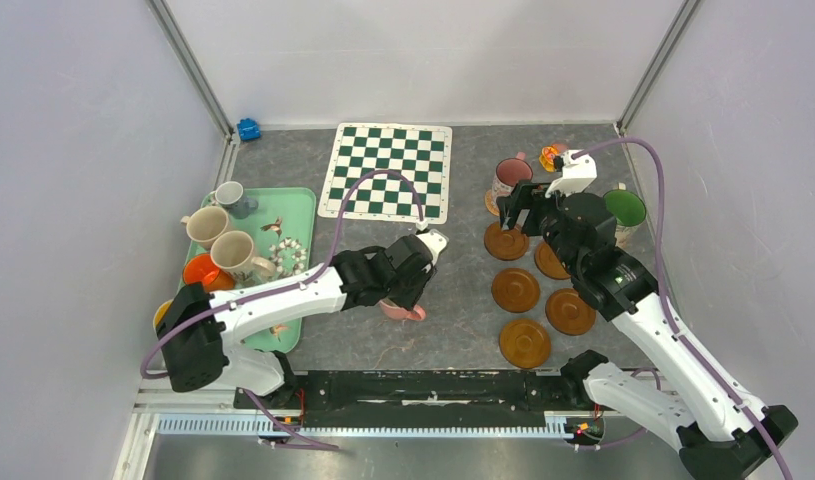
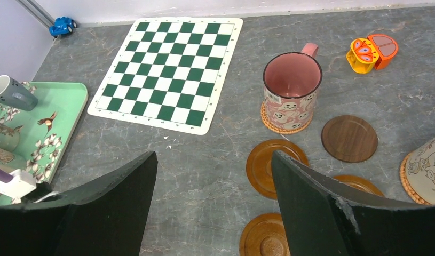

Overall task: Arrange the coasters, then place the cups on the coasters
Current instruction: Place the cup at the center of the board.

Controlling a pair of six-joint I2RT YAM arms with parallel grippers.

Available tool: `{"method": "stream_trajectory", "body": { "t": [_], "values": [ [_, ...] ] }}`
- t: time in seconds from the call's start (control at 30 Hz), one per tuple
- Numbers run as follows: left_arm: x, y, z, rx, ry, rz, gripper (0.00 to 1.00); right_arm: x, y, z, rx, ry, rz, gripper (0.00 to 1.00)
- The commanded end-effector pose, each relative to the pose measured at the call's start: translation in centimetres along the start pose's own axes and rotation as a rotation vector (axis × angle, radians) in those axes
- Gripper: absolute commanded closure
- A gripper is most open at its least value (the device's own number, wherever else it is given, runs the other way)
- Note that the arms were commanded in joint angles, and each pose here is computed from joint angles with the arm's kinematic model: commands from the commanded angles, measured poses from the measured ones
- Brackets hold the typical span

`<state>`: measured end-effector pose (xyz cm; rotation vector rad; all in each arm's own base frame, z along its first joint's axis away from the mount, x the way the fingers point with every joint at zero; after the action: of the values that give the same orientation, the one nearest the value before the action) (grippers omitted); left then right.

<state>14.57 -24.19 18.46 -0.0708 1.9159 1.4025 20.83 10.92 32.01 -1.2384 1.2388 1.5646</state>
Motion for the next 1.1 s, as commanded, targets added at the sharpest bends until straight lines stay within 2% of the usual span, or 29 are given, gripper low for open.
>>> {"method": "stream_trajectory", "body": {
  "t": [0.0,0.07,0.3,0.47,0.67,0.8,0.9,1.07],
  "values": [
    [-1.3,0.7,-0.1,0.012,-0.008,-0.101,0.56,-0.5,0.0,0.1,-0.009,0.005,-0.015,0.20],
    [-1.7,1.5,0.1,-0.003,-0.002,-0.115,0.53,-0.3,-0.1,0.3,-0.032,0.004,-0.002,0.20],
    [-4.3,6.4,2.6,-0.132,0.076,-0.266,0.01,1.2,-0.4,1.7,-0.171,-0.003,0.095,0.26],
    [-4.8,9.0,6.1,-0.212,0.106,-0.329,0.00,2.8,-0.9,3.0,-0.314,0.013,0.187,0.36],
    [-2.6,11.1,8.9,-0.295,0.087,-0.408,0.00,5.2,-1.7,5.5,-0.427,0.055,0.302,0.47],
    [-0.1,11.8,9.7,-0.293,0.112,-0.434,0.00,7.3,-2.1,8.3,-0.470,0.089,0.394,0.49],
    [1.7,11.9,10.8,-0.349,0.158,-0.478,0.00,8.6,-2.1,10.8,-0.492,0.110,0.440,0.51],
    [1.8,13.6,11.9,-0.431,0.185,-0.568,0.00,10.5,-2.5,14.9,-0.541,0.174,0.500,0.52]
  ]
}}
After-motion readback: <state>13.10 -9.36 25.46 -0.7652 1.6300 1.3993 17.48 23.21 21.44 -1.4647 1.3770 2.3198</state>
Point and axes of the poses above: each gripper's point midway between its finger pads, its own y axis back along the fingers, its own z axis along the line the jaws close on, x = y × z, the point moved 9 cm from there along y, back along the fingers, and after that the axes turned 10 degrees about y, right-handed, at the moved point
